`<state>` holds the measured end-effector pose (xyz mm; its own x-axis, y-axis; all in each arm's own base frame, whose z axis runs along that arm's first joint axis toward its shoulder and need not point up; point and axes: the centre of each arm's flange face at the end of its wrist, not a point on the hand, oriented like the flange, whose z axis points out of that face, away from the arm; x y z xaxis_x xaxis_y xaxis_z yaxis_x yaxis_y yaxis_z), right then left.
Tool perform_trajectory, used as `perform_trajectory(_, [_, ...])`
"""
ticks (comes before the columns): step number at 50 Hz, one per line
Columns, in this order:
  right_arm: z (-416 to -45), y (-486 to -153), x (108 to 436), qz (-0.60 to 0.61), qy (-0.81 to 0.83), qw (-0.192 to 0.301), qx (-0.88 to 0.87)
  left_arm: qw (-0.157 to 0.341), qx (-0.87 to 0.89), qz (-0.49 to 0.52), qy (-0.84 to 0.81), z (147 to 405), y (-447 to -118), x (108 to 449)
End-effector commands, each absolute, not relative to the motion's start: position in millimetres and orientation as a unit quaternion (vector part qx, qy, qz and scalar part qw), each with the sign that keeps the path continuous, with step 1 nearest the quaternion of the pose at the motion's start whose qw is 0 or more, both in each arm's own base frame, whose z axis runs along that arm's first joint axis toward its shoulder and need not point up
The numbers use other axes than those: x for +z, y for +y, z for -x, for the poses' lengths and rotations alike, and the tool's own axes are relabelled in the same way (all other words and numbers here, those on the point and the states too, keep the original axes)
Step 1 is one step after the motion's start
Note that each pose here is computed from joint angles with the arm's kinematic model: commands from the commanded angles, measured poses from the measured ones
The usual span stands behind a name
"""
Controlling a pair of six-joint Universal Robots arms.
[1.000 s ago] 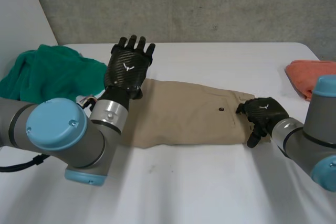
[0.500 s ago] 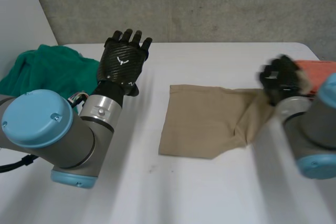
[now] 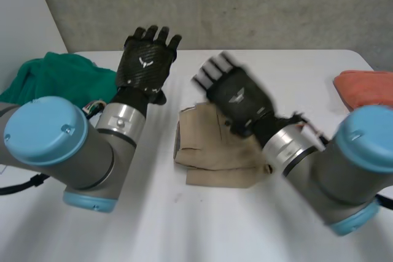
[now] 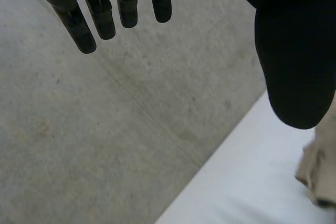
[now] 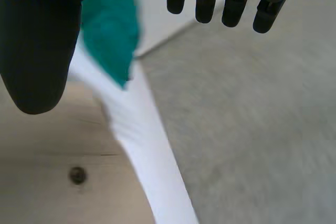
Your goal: Fold the laundry.
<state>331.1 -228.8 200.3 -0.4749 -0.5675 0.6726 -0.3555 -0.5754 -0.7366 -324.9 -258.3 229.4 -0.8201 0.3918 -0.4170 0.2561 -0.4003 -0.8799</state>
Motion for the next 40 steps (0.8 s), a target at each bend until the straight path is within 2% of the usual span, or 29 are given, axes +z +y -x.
perform_trajectory(1, [-292.5,-265.5,236.5,0.292,0.619,0.219,-0.696,0.109,0.784,0.286,-0.541,356.2,-253.9,244.2])
perform_trajectory(5, [-281.4,-280.2,234.1,0.279,0.676,0.213,-0.648,0.144,0.741,0.297,-0.585,371.9,-249.3,228.5])
perform_trajectory(8, [-285.7,-291.0,211.6,0.284,0.723,0.212,-0.593,0.16,0.701,0.305,-0.625,381.5,-250.4,211.2])
perform_trajectory(17, [-292.2,-318.9,158.3,0.331,0.777,0.155,-0.513,0.131,0.576,0.35,-0.727,384.8,-252.6,145.4])
perform_trajectory(20, [-290.7,-322.0,145.9,0.341,0.781,0.133,-0.506,0.124,0.555,0.357,-0.741,382.9,-250.5,135.7])
perform_trajectory(24, [-284.3,-325.4,131.5,0.363,0.785,0.072,-0.498,0.117,0.532,0.365,-0.755,379.1,-247.1,127.8])
perform_trajectory(28, [-282.7,-325.3,138.5,0.386,0.77,0.037,-0.507,0.11,0.529,0.372,-0.755,377.6,-248.4,134.0])
perform_trajectory(32, [-282.2,-322.1,159.7,0.385,0.755,0.034,-0.529,0.101,0.545,0.385,-0.738,379.6,-251.3,149.9])
perform_trajectory(36, [-279.5,-317.6,190.6,0.364,0.732,0.036,-0.575,0.11,0.572,0.383,-0.717,379.3,-246.4,180.5])
perform_trajectory(40, [-274.8,-304.1,202.7,0.355,0.71,0.036,-0.607,0.121,0.61,0.365,-0.693,375.4,-242.8,217.9])
